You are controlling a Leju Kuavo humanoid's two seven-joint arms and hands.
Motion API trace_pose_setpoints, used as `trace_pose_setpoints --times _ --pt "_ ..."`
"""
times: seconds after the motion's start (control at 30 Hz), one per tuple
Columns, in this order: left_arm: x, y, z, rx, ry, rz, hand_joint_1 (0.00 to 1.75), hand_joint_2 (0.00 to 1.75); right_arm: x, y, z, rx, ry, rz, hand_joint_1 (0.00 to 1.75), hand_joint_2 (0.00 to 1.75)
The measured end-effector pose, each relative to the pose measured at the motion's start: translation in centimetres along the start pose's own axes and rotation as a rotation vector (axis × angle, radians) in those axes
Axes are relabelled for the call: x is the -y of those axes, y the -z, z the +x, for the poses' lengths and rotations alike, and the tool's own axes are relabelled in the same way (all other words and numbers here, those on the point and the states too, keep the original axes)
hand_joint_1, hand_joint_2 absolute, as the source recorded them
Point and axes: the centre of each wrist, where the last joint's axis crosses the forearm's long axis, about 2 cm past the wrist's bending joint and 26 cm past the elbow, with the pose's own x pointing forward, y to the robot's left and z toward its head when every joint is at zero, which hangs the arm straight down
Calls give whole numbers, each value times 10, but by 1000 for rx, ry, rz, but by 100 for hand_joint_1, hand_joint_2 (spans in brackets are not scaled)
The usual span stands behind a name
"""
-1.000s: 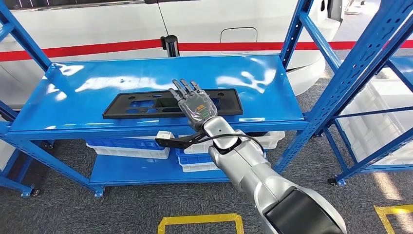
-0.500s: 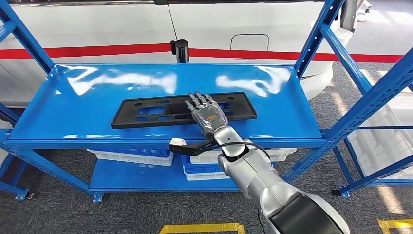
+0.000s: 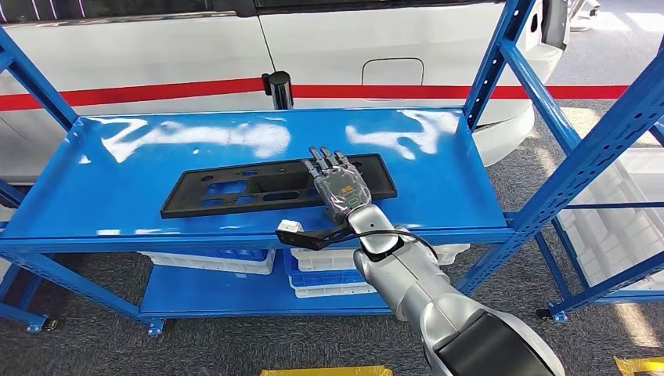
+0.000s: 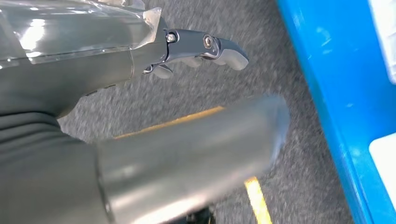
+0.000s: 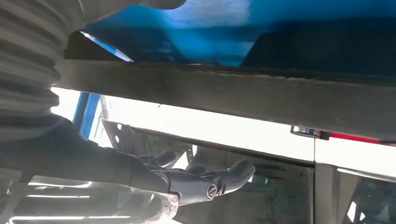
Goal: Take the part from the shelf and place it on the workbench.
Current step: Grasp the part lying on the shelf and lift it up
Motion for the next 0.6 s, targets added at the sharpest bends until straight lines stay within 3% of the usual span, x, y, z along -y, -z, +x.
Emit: trace_pose_setpoints --times 0.07,0.2,0.23,0.37,0.6 --pt "1 0 0 -10 -20 -8 0 175 0 0 0 -7 -2 -2 0 175" --pt "2 0 0 46 -35 -5 0 0 -2 -1 -2 -21 -8 -29 0 175" --pt "2 0 0 60 -37 -4 0 0 -2 -2 -3 -24 -12 -31 1 175" --pt "3 0 1 75 -38 -6 0 0 -3 -2 -7 -31 -21 -25 166 175" --pt "7 -1 2 133 -32 -13 0 0 -10 -6 -13 -61 -29 -6 161 175"
